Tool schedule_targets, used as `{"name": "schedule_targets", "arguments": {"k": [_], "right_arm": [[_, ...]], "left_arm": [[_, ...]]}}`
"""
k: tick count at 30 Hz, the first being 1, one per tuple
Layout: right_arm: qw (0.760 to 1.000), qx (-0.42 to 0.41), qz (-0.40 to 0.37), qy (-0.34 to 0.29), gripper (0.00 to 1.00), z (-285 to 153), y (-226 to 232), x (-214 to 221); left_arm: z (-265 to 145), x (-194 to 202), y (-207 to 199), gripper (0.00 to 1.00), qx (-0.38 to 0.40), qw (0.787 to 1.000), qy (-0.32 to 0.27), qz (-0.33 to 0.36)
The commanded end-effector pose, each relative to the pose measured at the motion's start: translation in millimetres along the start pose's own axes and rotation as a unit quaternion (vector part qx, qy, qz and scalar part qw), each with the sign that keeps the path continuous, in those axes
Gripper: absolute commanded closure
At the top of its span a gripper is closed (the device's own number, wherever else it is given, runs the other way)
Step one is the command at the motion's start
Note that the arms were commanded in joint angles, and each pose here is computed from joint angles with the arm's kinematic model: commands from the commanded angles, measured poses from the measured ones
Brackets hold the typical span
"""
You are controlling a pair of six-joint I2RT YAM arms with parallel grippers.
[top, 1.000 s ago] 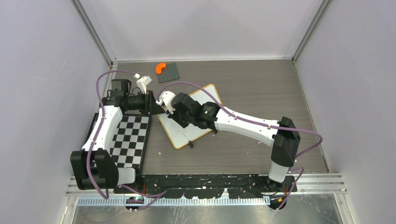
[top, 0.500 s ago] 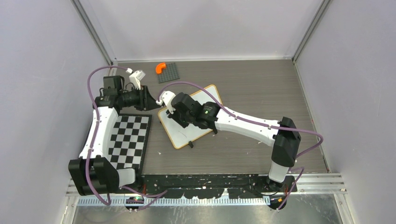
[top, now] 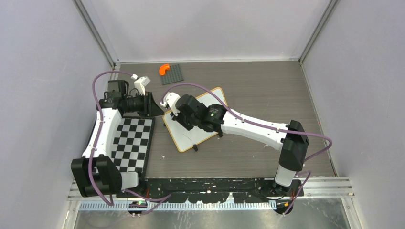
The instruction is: Write a sentence on the whiteboard
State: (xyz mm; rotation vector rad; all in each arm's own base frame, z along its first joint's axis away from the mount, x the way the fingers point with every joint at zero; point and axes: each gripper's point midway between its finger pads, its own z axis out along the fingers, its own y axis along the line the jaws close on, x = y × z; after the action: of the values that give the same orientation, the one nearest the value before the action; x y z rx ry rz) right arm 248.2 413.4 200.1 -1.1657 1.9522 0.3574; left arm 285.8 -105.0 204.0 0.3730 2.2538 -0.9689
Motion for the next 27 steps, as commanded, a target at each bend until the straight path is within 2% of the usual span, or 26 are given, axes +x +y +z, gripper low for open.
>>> {"name": "schedule_targets", "arguments": {"k": [1,7,15,17,19,23,27], "right_arm": [[1.000,0.017,-0.002,-0.026,1.00,-13,-7,-19],[1.000,0.022,-0.003,-0.022,1.00,-13,-9,-17],[1.000,0.022,-0.003,-0.021,1.00,-11,-8,-18],[1.000,0.022,-0.002,-0.022,1.00,-11,-8,-18],[1.000,0.022,-0.002,-0.022,1.00,-11,-8,-19],[1.000,0.022,-0.003,-0.021,1.00,-12,-9,-17],[1.000,0.022,-0.005,-0.021,1.00,-12,-9,-17]], "left_arm": [[6,5,-8,0.67,0.027,1.000,0.008,0.010],[11,8,-12,0.72,0.040,0.999,0.013,0.016],[15,9,-17,0.85,0.053,0.998,0.019,0.019],[17,11,-16,0.84,0.052,0.998,0.022,0.019],[17,11,-16,0.76,0.051,0.998,0.024,0.019],[20,11,-13,0.69,0.050,0.998,0.027,0.013],[23,10,-11,0.74,0.054,0.998,0.030,0.007]]}}
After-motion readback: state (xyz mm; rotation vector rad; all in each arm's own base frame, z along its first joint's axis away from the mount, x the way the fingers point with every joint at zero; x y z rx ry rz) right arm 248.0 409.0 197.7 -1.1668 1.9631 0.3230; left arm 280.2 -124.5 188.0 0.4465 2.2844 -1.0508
